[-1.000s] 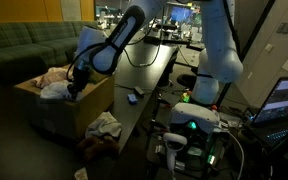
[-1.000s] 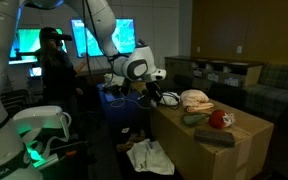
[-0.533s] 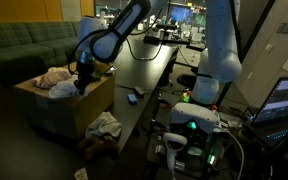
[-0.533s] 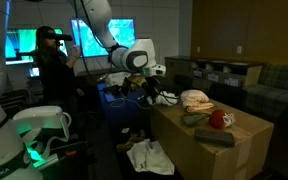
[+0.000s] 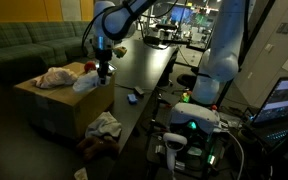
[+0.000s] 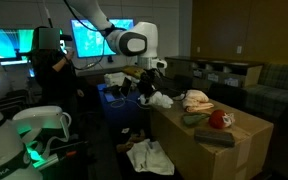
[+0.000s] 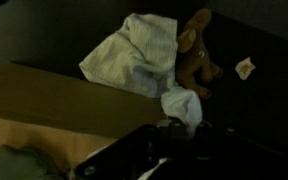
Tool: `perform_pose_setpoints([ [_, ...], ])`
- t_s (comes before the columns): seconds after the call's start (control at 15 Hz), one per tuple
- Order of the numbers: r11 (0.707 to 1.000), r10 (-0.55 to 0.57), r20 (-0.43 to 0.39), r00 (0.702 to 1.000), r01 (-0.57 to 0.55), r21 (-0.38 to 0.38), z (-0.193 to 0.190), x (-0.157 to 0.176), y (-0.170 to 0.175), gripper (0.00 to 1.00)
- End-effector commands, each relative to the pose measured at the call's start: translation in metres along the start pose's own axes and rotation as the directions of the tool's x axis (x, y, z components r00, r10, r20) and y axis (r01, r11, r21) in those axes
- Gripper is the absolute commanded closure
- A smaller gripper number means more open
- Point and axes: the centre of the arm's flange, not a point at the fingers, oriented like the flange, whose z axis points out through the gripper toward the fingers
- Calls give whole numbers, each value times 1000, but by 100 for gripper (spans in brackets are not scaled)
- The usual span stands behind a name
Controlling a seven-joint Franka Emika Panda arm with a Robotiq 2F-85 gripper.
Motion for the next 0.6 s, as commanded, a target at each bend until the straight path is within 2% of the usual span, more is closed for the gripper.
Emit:
perform_pose_setpoints([
  [0.0, 1000, 1, 43, 999, -1, -11, -6, -45, 31, 95],
  [0.27, 999, 42, 118, 992, -38, -36, 25, -70, 61, 96],
  [0.53, 994, 104, 190, 976, -95, -53, 75, -78, 84, 95],
])
